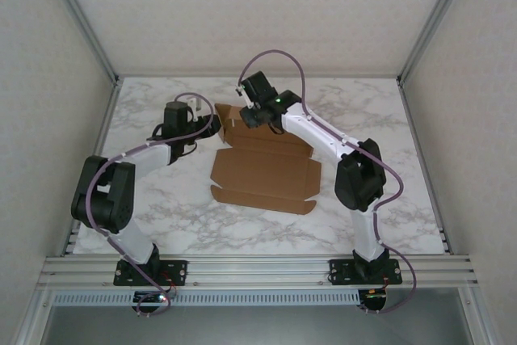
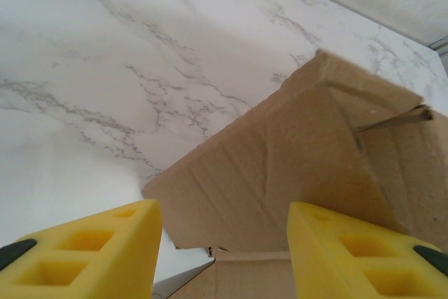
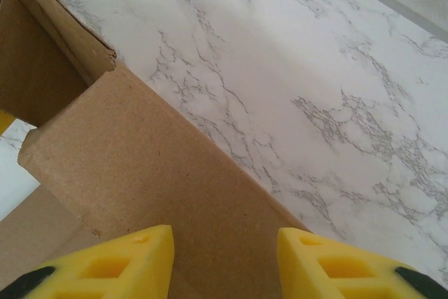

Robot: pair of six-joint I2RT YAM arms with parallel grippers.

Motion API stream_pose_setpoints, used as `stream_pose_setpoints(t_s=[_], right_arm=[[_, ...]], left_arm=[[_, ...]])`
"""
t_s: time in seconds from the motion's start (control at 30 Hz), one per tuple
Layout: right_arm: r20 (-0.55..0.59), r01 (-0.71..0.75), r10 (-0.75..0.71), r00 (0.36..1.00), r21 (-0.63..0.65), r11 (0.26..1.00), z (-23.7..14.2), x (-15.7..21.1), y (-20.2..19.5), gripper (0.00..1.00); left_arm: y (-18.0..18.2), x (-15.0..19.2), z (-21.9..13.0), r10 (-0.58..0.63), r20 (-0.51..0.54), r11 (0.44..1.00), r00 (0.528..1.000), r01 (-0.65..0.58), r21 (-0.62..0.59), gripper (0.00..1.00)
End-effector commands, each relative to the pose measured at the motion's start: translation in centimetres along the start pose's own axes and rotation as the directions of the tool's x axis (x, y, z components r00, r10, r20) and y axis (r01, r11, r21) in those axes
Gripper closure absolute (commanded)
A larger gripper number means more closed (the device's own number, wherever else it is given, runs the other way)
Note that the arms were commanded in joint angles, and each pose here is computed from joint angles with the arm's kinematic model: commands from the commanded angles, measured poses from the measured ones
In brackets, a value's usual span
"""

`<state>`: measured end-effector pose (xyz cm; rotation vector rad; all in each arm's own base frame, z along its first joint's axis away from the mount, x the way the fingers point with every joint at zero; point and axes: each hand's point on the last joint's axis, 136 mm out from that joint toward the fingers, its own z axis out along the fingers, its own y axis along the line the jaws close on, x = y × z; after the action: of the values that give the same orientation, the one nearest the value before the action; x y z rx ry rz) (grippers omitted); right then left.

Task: Fold the paper box

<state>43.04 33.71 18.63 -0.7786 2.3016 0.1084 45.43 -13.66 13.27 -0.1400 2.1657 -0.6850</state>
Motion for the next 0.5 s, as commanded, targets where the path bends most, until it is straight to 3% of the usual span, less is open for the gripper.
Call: stream_pose_setpoints(t_s=[0.0,0.23,0.47], right_arm=[[0.05,-0.016,0.016,0.999,-0.008,1.0,-3.0,-1.5,-0.8,0.55],[0.077,-0.04,0.04,0.996,-0.002,0.999,-4.8,-2.0,-1.4,0.54],[0.076,-0.07,0.072,0.995,-0.024,0.997,-5.7,-1.4,-1.5,0.53]], left_arm=[[-1.1,-2.7,-2.2,0.071,0.089,0.997,0.994,-0.07,-0.007,0.52],[-2.1,-8.1,-7.8,0.065,0.35,0.996,0.934,-0.084,0.04,0.56],[0.2,-12.8,-8.0,0.005,0.45,0.999,0.893,-0.021,0.031,0.52]])
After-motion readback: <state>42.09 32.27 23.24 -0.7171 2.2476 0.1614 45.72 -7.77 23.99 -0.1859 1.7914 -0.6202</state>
